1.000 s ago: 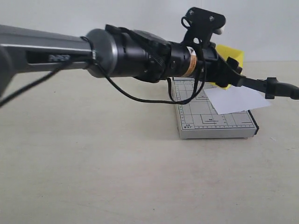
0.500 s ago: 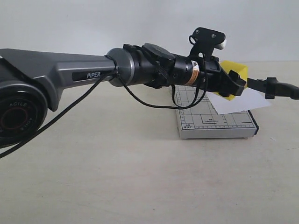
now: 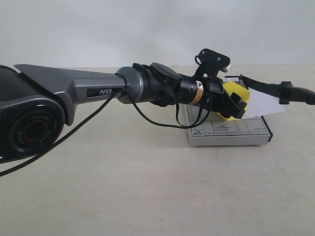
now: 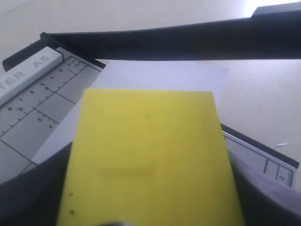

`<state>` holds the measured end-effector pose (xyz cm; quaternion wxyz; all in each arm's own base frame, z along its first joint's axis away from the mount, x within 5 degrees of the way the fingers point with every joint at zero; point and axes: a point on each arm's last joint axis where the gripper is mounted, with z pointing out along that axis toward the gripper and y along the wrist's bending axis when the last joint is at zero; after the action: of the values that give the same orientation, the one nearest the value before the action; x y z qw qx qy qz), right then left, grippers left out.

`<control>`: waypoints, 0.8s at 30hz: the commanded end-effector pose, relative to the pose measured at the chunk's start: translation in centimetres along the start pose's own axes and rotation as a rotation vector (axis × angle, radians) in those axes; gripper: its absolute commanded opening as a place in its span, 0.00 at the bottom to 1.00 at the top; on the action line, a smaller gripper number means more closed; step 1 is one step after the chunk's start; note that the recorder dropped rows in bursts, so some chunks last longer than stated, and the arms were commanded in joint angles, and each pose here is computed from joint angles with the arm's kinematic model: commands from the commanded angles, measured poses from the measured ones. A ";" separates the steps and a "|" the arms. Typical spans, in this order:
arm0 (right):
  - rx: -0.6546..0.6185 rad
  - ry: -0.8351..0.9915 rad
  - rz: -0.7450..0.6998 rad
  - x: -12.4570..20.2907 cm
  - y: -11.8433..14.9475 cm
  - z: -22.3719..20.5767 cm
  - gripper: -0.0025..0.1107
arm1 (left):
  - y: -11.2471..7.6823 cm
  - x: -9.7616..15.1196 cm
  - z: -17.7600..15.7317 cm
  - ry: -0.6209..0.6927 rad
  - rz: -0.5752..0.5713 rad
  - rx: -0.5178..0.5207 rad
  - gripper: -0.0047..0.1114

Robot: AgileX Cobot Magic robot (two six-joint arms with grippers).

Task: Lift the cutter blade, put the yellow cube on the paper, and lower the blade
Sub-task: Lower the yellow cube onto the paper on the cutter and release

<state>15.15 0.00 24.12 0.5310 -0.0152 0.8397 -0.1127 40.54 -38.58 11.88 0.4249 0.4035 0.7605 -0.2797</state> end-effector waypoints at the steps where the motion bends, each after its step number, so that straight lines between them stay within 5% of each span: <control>1: -0.005 -0.002 -0.004 0.0 0.0 0.0 0.02 | 0.1 -0.3 -0.1 -0.008 0.027 -0.005 0.08; 7: -0.009 -0.003 -0.002 0.0 0.1 0.0 0.02 | 0.1 0.1 0.1 -0.001 0.073 -0.005 0.17; 15: -0.009 -0.003 0.001 0.0 0.1 0.0 0.02 | 0.3 0.0 0.1 -0.004 0.063 -0.017 0.66; 24: -0.012 -0.004 0.004 0.0 0.1 0.0 0.02 | 0.4 -2.3 -1.2 -0.057 0.051 -0.048 0.76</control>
<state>15.15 0.02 24.12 0.5316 -0.0126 0.8397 -0.1099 40.78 -38.48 12.10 0.4415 0.4144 0.7519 -0.2609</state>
